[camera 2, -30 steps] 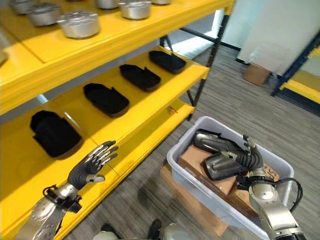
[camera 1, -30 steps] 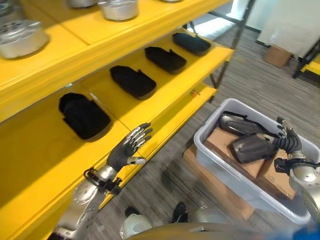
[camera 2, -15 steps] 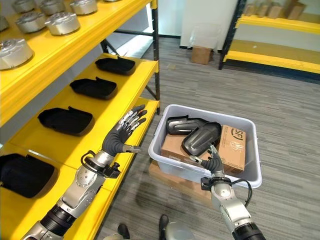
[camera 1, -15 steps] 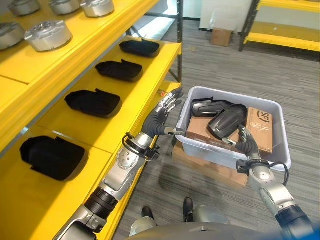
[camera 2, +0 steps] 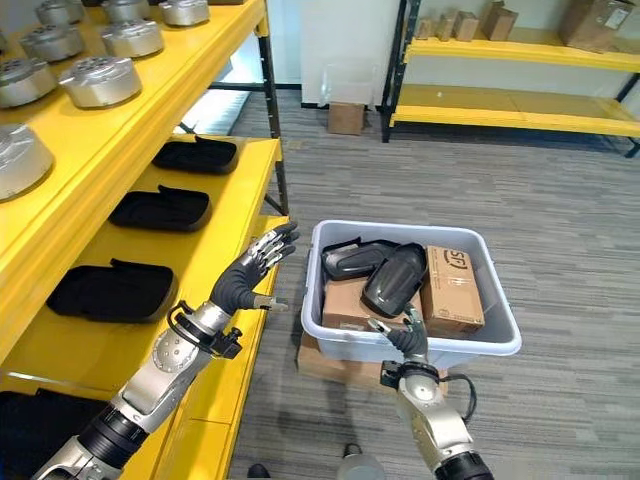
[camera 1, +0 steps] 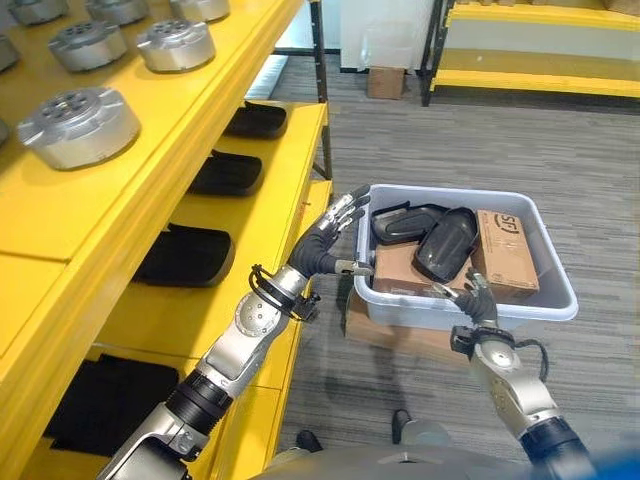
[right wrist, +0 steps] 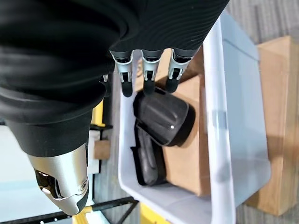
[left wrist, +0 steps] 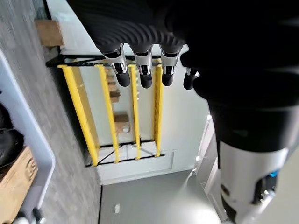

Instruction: Move parts from the plastic box to the shelf.

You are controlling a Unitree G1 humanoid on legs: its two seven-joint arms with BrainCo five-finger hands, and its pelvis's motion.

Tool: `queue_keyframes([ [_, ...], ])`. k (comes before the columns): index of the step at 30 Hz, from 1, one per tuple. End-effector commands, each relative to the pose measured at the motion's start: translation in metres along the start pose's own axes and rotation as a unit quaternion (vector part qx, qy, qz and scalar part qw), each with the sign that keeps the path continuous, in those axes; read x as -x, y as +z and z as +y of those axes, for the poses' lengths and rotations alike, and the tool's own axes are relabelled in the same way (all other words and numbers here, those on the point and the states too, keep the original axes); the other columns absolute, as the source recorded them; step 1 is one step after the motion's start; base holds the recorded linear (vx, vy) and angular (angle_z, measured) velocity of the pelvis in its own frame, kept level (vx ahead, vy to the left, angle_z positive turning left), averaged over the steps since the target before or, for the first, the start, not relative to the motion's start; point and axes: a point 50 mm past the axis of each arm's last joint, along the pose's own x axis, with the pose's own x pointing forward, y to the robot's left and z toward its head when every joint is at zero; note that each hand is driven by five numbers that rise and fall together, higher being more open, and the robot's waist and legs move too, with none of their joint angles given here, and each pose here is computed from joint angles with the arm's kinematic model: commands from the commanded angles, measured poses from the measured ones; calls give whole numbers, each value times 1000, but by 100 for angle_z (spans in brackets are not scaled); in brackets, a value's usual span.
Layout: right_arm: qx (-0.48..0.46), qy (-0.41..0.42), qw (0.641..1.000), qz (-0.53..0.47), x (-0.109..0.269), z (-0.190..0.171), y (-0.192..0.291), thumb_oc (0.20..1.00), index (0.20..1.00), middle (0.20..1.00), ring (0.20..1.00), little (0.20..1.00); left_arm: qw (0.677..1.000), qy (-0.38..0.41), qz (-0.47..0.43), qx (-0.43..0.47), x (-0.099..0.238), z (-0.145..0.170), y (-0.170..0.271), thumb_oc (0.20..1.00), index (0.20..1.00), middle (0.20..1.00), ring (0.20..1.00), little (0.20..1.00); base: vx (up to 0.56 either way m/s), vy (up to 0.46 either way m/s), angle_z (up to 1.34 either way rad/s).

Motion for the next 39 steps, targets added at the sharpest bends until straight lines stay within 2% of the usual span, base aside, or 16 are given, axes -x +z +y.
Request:
queue_keyframes([
  [1, 0, 1, 997, -76, -13, 8, 39, 1000, 1000, 1000, 1000, 1000, 999, 11, -40, -29, -3, -2, 15, 1000, 1000, 1000, 1000, 1000, -119, -251, -130],
  [4, 10, 12, 997, -74, -14, 17, 41, 1000, 1000, 1000, 1000, 1000, 998, 39, -35, -30, 0, 5, 14, 1000, 1000, 1000, 1000, 1000, -56, -274, -78],
  [5, 23, 18, 996, -79, -14, 22, 44, 1000, 1000, 1000, 1000, 1000, 995, 90, -33, -20, 3, 15, 12, 1000, 1000, 1000, 1000, 1000, -24, -342, -55],
  [11, 39, 22, 997, -63, -25, 24, 50, 1000, 1000, 1000, 1000, 1000, 984, 179, -15, 12, 6, 25, -1, 1000, 1000, 1000, 1000, 1000, 49, -319, -60],
  [18, 49, 51, 996, -50, -26, 30, 46, 1000, 1000, 1000, 1000, 1000, 984, 179, -10, 16, 4, 15, -5, 1000, 1000, 1000, 1000, 1000, 159, -240, -36],
  [19, 47, 61, 996, -42, -22, 34, 41, 1000, 1000, 1000, 1000, 1000, 987, 145, -18, -62, 2, 8, 0, 1000, 1000, 1000, 1000, 1000, 174, -68, -15],
  [20, 47, 62, 996, -41, -21, 33, 40, 1000, 1000, 1000, 1000, 1000, 988, 140, -20, -67, 2, 7, 0, 1000, 1000, 1000, 1000, 1000, 214, -65, -2],
  [24, 40, 76, 996, -30, -15, 32, 28, 1000, 1000, 1000, 1000, 1000, 991, 129, -27, -40, 9, 3, 5, 1000, 1000, 1000, 1000, 1000, 153, -40, 12],
  [33, 41, 121, 991, -39, -7, 34, 19, 1000, 1000, 1000, 1000, 1000, 987, 141, 26, -65, 44, 20, -9, 1000, 1000, 1000, 1000, 1000, 201, -20, -9],
  [39, 55, 122, 990, -40, -6, 29, 16, 1000, 1000, 1000, 1000, 1000, 987, 139, 31, -68, 51, 29, -9, 1000, 1000, 1000, 1000, 1000, 162, 83, 19],
])
